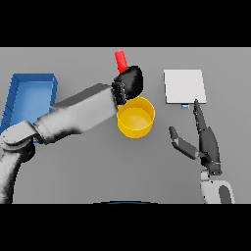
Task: Pick up the red beaker and tilt it to pour out 1 green nut into yellow bowl. Pick up the yellow bowl and place it on the metallic measuring scale.
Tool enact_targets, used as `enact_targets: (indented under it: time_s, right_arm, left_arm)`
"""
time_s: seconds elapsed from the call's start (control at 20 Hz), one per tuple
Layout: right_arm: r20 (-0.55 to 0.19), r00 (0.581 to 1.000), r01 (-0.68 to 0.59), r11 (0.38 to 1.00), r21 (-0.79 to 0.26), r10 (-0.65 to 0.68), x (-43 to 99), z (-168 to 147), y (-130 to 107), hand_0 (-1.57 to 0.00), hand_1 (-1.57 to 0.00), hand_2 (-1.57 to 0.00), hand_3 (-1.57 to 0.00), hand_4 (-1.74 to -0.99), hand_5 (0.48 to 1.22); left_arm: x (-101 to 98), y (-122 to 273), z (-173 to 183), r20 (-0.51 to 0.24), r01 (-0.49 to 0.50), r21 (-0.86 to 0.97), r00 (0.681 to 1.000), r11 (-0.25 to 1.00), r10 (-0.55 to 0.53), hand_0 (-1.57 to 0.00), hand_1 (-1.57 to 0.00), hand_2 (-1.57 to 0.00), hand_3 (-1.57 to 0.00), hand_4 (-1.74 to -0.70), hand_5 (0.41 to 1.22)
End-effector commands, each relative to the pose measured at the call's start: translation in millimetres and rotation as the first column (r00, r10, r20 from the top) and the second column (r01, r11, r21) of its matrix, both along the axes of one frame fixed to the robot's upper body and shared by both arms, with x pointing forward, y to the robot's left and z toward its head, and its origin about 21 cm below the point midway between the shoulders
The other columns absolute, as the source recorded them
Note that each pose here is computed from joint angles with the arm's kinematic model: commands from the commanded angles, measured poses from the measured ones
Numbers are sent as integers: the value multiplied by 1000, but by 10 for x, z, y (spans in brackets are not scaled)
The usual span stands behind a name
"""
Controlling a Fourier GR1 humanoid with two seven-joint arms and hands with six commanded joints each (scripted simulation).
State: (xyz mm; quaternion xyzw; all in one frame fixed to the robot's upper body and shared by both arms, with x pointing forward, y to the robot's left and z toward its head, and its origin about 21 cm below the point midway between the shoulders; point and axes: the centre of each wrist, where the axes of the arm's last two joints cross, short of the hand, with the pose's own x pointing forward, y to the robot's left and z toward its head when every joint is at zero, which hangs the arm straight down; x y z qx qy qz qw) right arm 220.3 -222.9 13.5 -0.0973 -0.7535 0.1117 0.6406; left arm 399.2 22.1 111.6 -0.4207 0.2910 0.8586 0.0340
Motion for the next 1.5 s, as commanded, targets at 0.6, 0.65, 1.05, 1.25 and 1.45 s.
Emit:
enact_targets:
  time_s: [0.6,0.65,1.05,1.25,1.45]
  right_arm:
    - [9,1000,-5,1000,14,5,6,-27,-14,1,1,1,1,-1147,642]
    - [17,1000,-13,1000,14,13,17,-23,6,1,1,1,1,-1150,649]
    - [19,999,-30,1000,-7,30,24,-24,32,1,1,1,1,-1152,652]
    - [42,999,-16,999,-43,18,86,-7,101,1,1,1,1,-1142,630]
    - [45,998,-56,997,54,53,108,-27,44,1,1,1,1,-1083,625]
  left_arm:
    - [164,-195,568,176,82,181,978,980,-114,-1571,-1571,-1571,-1571,-1721,1221]
    - [227,-170,705,223,73,193,968,978,-116,-1571,-1571,-1571,-1571,-1722,1221]
    - [674,486,2057,233,-198,-410,921,890,313,-1571,-1571,-1571,-1443,-1732,1221]
    - [841,1274,2297,-70,-381,-792,833,477,549,-1571,-1571,-1571,-1402,-1737,1221]
    - [902,2120,2094,-324,-439,-897,731,50,600,-1571,-1571,-1571,-1480,-1739,1221]
